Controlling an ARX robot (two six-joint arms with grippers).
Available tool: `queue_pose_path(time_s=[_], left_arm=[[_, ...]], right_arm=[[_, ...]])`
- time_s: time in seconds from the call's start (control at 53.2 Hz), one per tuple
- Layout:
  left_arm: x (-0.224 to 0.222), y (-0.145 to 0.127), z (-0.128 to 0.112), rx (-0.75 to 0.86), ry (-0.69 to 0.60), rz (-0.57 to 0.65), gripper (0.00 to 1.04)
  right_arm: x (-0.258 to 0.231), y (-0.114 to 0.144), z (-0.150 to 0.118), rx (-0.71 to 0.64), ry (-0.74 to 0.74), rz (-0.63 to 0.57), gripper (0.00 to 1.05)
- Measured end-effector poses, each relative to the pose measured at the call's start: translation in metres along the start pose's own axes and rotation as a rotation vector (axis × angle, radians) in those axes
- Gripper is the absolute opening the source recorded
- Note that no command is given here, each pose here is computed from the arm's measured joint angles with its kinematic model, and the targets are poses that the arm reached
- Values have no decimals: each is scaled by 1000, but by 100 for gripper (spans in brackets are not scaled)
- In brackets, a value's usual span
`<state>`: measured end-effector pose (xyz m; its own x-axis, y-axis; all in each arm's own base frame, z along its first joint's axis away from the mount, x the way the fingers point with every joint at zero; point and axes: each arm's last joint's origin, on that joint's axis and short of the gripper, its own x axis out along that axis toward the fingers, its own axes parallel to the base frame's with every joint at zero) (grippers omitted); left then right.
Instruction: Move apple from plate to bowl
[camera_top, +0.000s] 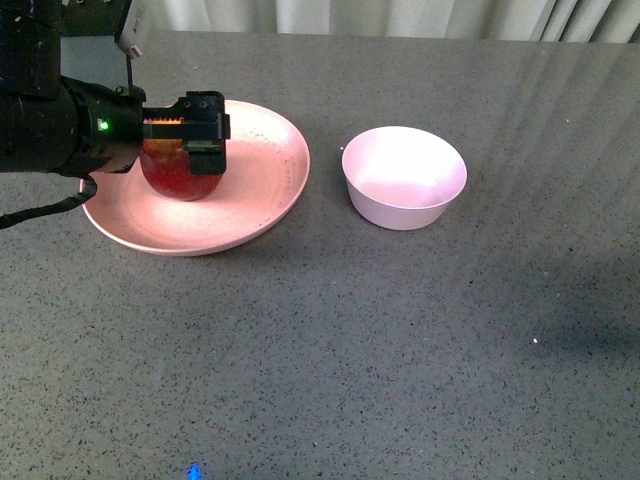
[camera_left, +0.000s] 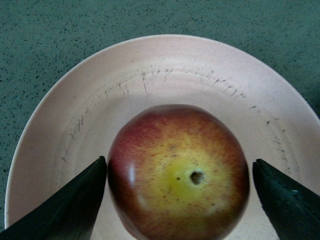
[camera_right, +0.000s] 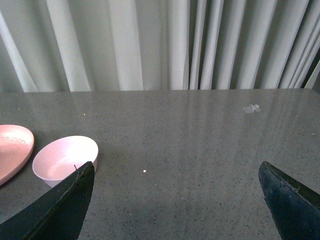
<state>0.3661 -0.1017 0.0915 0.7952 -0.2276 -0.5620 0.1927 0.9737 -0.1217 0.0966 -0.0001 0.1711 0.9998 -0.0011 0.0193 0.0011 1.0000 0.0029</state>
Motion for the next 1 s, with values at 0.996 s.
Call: queue_pose_path(time_s=[0.996], left_arm=[[-21, -140, 41, 74, -80, -268, 68]], right_arm=[[0, 0, 0, 0, 0, 0, 96]])
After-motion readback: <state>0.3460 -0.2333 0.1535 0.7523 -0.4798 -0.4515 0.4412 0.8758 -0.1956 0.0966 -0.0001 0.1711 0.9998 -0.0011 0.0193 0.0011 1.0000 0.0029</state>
